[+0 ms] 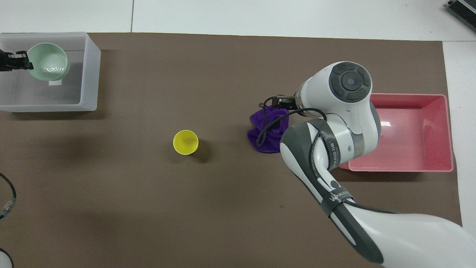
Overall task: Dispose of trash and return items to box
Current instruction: 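Grasp the purple cloth with the right gripper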
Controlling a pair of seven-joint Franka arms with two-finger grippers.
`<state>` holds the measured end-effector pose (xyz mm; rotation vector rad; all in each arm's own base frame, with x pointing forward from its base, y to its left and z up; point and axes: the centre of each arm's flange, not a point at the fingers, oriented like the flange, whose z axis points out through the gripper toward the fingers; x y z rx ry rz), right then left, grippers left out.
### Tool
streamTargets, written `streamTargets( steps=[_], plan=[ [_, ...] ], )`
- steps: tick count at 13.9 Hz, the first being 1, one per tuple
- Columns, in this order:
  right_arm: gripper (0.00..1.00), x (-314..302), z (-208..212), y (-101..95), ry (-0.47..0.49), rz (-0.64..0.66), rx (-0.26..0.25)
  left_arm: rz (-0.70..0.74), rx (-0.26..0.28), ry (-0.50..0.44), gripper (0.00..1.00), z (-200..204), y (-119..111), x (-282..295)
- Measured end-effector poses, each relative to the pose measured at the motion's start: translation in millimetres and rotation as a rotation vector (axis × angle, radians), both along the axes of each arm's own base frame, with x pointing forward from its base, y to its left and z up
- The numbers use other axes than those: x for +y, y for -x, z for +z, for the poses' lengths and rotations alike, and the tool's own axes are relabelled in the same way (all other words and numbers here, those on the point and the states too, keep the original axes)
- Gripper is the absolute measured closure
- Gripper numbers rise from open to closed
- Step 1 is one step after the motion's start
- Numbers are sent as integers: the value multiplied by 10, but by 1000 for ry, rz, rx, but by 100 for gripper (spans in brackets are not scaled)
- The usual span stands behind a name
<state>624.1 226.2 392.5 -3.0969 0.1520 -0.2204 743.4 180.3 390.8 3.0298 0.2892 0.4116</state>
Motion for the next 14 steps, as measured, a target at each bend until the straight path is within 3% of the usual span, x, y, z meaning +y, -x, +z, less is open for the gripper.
streamTargets(
  steps=[3,9,10,12,14],
  plan=[
    [0,216,-362,0,-7,29,-21,2,3,0,97,-109,16,-5],
    [0,260,-770,160,17,45,41,22,18,-3,97,-463,170,53],
    [7,251,-794,181,20,45,47,26,20,-3,97,-453,194,79],
    [32,241,-811,200,22,44,52,32,14,-5,97,-399,212,119],
    [55,238,-806,202,19,28,52,36,6,-9,80,-340,223,154]
  ],
)
